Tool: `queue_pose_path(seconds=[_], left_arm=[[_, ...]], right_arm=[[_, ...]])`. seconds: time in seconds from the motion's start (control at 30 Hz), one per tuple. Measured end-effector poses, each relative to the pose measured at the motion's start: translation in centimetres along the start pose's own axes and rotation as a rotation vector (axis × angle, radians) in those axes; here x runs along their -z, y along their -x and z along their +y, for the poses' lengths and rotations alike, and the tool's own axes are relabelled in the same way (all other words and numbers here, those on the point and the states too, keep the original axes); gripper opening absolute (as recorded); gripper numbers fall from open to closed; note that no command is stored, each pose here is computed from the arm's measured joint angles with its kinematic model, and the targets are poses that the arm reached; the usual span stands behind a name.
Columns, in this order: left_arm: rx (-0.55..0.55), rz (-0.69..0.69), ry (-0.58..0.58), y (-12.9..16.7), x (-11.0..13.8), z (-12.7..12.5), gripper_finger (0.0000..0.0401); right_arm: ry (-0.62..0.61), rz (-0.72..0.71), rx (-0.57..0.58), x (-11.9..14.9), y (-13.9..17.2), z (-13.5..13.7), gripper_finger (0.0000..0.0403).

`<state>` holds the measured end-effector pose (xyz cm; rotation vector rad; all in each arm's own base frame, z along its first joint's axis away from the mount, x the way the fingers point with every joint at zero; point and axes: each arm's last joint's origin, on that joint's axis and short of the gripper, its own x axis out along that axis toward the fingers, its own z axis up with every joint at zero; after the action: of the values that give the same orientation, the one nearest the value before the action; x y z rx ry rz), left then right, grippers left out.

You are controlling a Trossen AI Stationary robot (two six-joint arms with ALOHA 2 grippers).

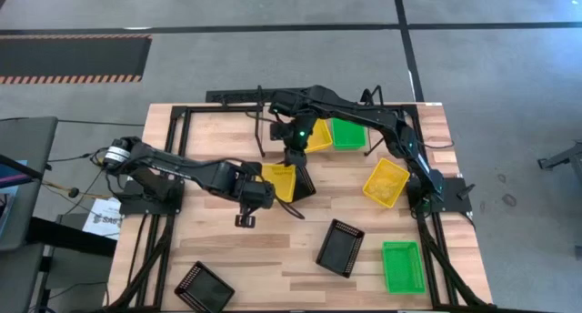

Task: Stack baskets on shelf by color
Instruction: Stack the left yellow bin on top of the yellow bin on the shelf

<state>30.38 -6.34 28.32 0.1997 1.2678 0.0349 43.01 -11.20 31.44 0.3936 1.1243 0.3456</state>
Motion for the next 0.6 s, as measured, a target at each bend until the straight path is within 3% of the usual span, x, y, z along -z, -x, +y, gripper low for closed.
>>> queue_pose_path(seconds=[0.13,0.6], left_arm=[[-0.012,-0.018,-0.003,0.7,-0.4,0.2,0.0],[-0.026,-0.056,0.015,0.9,-0.7,0.2,0.0]], right_arm=[[0.008,0.112,0.078,0.8,-0.7,0.0,0.0097],[0.06,0.127,0.16,0.6,-1.4,0.2,0.014]])
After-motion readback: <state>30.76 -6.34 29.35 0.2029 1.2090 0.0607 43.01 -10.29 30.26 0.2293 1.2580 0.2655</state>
